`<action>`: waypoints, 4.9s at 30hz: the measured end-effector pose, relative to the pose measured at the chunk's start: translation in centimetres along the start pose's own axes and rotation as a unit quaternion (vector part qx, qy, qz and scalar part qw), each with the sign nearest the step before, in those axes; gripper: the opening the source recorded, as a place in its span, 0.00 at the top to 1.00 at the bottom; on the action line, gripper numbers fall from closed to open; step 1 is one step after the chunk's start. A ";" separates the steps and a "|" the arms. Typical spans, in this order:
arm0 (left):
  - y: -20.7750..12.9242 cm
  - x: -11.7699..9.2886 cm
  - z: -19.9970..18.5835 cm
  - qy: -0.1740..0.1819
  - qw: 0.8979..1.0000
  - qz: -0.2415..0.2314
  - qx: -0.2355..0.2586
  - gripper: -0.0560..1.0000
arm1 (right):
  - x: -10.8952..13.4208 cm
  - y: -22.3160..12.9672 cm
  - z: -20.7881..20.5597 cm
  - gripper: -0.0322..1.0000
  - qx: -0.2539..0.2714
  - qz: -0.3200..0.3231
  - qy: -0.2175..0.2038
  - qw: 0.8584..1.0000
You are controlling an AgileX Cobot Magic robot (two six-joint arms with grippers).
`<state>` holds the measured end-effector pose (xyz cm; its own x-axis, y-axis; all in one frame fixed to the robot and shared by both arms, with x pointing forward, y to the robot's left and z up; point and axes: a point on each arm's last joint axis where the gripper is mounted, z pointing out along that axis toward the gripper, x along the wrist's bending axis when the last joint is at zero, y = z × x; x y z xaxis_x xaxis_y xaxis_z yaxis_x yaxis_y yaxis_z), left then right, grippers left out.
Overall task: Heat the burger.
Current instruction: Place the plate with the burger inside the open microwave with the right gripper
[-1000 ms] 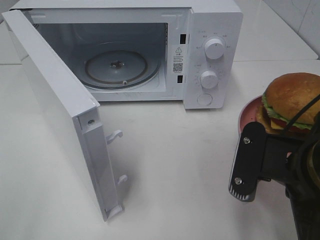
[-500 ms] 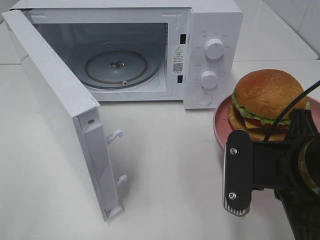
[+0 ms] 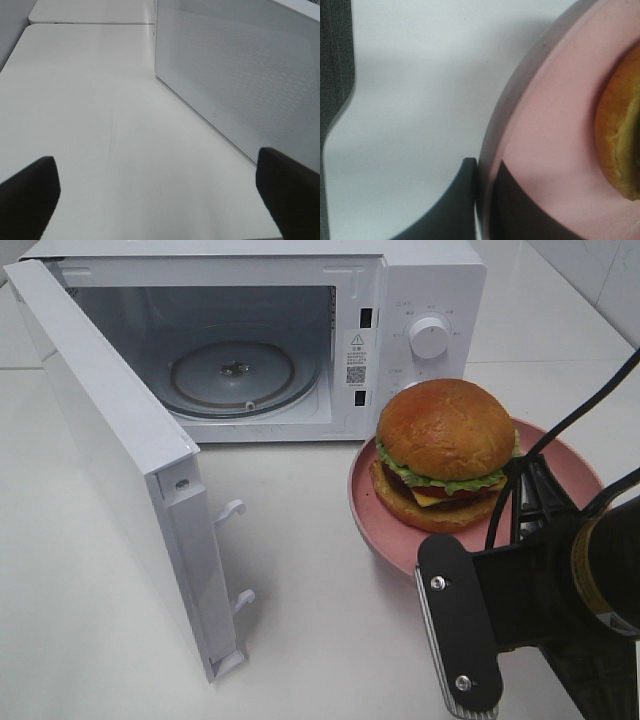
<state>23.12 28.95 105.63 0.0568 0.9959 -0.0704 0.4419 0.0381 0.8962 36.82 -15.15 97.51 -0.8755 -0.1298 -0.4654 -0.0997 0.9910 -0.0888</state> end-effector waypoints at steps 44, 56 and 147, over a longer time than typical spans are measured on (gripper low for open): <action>0.0 0.0 0.0 0.000 1.000 0.000 0.000 0.01 | -5.1 -3.8 2.6 0.94 -0.135 -0.223 0.010 0.965; 0.0 0.0 0.0 0.000 1.000 0.000 0.000 0.01 | -6.6 -1.5 3.8 0.94 -0.145 -0.245 0.021 0.958; 0.0 0.0 0.0 0.000 1.000 0.000 0.000 0.01 | -25.0 11.4 15.2 0.93 -0.127 -0.113 -0.003 0.986</action>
<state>23.12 28.95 105.63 0.0568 0.9959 -0.0704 0.4419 0.0381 0.8962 64.73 -1.05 94.74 -0.8151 -0.3468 -0.4640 -0.4067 0.9130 0.0320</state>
